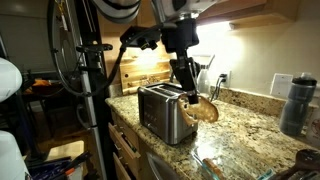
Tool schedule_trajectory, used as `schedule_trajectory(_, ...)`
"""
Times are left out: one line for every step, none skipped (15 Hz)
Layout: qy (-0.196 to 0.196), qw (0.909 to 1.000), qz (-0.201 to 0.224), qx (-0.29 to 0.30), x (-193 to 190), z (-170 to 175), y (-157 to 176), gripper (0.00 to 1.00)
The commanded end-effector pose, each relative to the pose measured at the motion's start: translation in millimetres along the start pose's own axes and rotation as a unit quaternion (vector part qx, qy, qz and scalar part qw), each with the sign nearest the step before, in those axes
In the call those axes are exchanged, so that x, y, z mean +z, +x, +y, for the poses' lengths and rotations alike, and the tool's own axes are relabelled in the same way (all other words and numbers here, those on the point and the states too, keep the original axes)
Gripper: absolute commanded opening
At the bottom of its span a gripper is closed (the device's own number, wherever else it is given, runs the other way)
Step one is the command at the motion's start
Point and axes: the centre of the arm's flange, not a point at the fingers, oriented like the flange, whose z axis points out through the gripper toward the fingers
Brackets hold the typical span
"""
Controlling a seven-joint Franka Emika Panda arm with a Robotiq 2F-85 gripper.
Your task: Put the slices of bread in the toaster
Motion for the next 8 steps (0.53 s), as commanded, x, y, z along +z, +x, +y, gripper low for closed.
schedule_trajectory(0.004, 0.9998, 0.022, 0.001, -32, -18, -52, 0.04)
schedule_trajectory(0.004, 0.9996, 0.026, 0.001, -36, -27, -60, 0.04)
schedule_trajectory(0.005, 0.9996, 0.029, 0.001, -38, -36, -67, 0.04)
schedule_trajectory(0.006, 0.9994, 0.033, 0.002, -41, -43, -73, 0.04)
schedule_trajectory(0.007, 0.9993, 0.035, 0.005, -43, -49, -79, 0.04)
schedule_trajectory(0.010, 0.9993, 0.035, 0.012, -45, -55, -82, 0.04)
schedule_trajectory(0.016, 0.9991, 0.031, 0.023, -47, -58, -84, 0.04)
schedule_trajectory(0.021, 0.9989, 0.028, 0.032, -49, -62, -86, 0.04)
